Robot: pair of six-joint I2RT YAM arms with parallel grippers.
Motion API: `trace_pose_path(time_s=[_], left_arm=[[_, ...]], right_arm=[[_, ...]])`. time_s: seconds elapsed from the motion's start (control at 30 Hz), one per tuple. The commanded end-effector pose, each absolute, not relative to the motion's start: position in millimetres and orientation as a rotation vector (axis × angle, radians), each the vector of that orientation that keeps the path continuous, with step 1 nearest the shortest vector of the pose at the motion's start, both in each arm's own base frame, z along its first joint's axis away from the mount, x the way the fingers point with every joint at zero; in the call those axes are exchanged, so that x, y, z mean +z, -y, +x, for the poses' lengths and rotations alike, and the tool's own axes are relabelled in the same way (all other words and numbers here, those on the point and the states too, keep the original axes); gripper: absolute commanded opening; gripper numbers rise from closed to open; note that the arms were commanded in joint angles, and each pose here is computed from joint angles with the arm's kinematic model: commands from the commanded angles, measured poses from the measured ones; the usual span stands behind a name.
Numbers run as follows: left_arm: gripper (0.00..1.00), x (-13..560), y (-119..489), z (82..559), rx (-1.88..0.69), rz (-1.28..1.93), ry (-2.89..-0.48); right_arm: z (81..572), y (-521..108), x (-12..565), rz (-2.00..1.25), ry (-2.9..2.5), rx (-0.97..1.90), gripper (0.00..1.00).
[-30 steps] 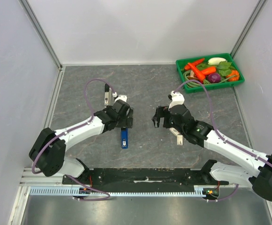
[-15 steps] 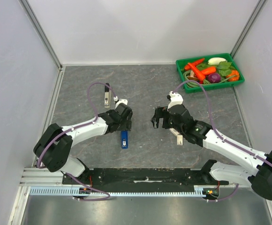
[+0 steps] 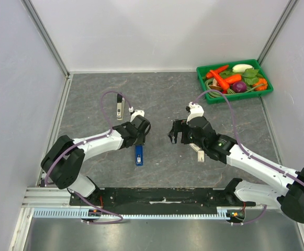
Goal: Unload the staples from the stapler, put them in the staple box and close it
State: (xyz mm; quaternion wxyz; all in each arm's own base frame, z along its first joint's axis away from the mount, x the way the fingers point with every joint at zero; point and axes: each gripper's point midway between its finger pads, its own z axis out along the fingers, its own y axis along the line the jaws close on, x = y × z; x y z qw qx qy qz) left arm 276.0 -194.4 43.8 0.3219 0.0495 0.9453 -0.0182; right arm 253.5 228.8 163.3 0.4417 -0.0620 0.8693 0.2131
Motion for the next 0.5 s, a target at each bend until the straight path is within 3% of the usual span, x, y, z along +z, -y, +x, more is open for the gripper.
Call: trace_pose_path(time_s=[0.0,0.13,0.17,0.27,0.47], left_arm=[[0.52,62.2,207.9,294.5,-0.066,0.082,-2.408],[0.4,66.5,212.1,298.1,-0.061,0.087,-2.399],[0.33,67.2,213.5,298.2,-0.06,0.09,-2.396],[0.02,72.0,218.3,298.8,-0.069,0.101,-2.383],[0.02,77.4,228.8,295.1,-0.11,0.182,-2.375]], right_arm=[[256.8,-233.5,172.1,-0.153,-2.121,0.562,0.96],[256.3,-233.7,172.2,-0.156,-2.12,0.564,0.95],[256.4,-233.8,171.7,-0.158,-2.121,0.563,0.95],[256.1,-234.0,171.6,-0.164,-2.121,0.561,0.93],[254.7,-232.6,170.5,-0.173,-2.123,0.559,0.91]])
